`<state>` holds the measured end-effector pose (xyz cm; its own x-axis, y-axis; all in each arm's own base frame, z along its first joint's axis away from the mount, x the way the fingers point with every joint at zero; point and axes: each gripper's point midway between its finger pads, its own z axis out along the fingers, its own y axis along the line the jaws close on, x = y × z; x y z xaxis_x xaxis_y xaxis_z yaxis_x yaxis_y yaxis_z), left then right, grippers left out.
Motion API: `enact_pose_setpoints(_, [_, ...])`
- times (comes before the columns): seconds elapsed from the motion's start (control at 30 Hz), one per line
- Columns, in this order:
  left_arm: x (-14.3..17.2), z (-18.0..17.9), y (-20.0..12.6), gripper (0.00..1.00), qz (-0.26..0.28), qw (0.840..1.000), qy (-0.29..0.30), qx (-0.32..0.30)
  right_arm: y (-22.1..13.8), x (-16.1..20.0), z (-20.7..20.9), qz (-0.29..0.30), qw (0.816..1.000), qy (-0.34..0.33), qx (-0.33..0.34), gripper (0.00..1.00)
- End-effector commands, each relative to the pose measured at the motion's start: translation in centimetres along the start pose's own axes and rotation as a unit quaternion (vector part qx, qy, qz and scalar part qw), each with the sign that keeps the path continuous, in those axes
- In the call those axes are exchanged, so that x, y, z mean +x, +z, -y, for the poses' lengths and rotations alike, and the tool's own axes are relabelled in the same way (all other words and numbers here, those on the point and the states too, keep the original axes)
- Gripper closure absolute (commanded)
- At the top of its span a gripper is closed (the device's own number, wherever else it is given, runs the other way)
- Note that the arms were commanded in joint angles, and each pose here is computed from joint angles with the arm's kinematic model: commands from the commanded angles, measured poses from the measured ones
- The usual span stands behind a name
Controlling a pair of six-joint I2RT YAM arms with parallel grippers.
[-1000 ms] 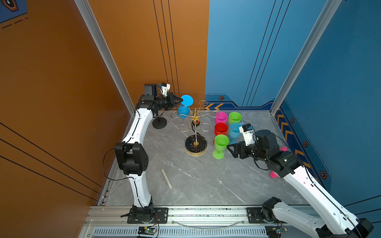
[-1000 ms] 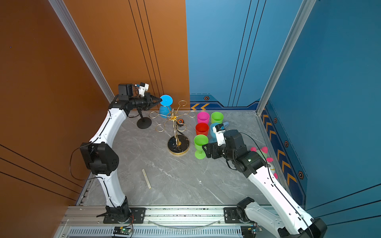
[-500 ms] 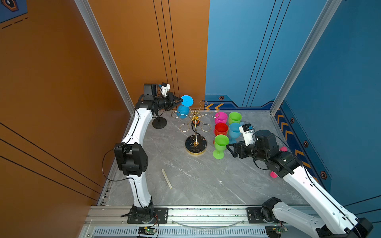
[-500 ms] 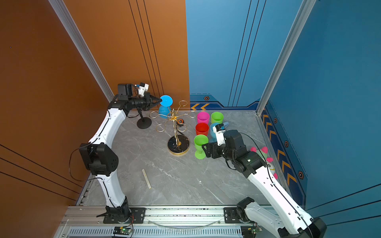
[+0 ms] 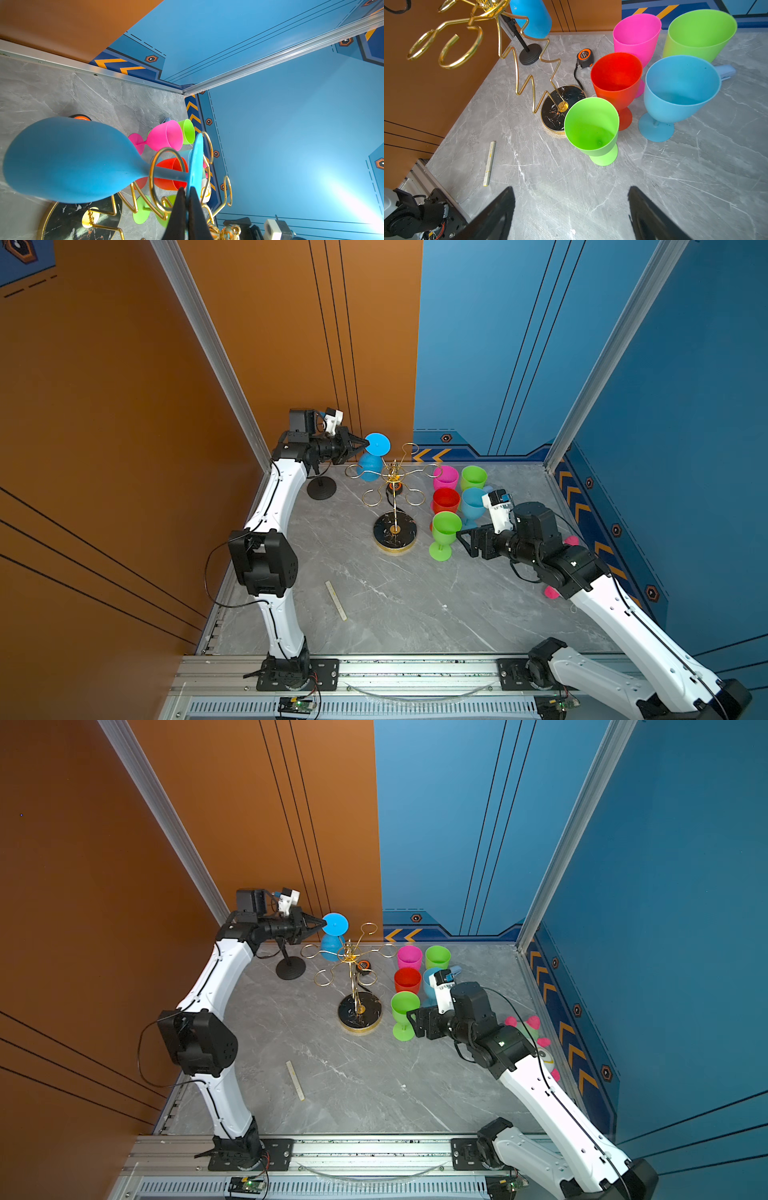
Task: Take the wine glass off the wine glass rack
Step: Pick up the wine glass from the wine glass rack.
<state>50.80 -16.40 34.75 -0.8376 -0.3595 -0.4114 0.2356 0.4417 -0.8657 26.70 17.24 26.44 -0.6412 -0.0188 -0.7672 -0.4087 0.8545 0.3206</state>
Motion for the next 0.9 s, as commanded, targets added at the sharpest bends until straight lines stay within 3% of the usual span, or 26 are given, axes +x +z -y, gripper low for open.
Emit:
enact_pose_setpoints(0.0, [0.8, 2.6, -1.0, 1.00, -0.009, 1.000, 0.005, 0.027, -0.2, 0.0, -0.2, 0.007, 1.000, 0.009, -0.010, 0.14])
enact_pose_setpoints(0.87, [2.2, 2.9, -1.2, 1.00, -0.021, 0.999, -0.005, 0.044, -0.7, -0.2, -0.3, 0.013, 1.000, 0.014, -0.012, 0.14])
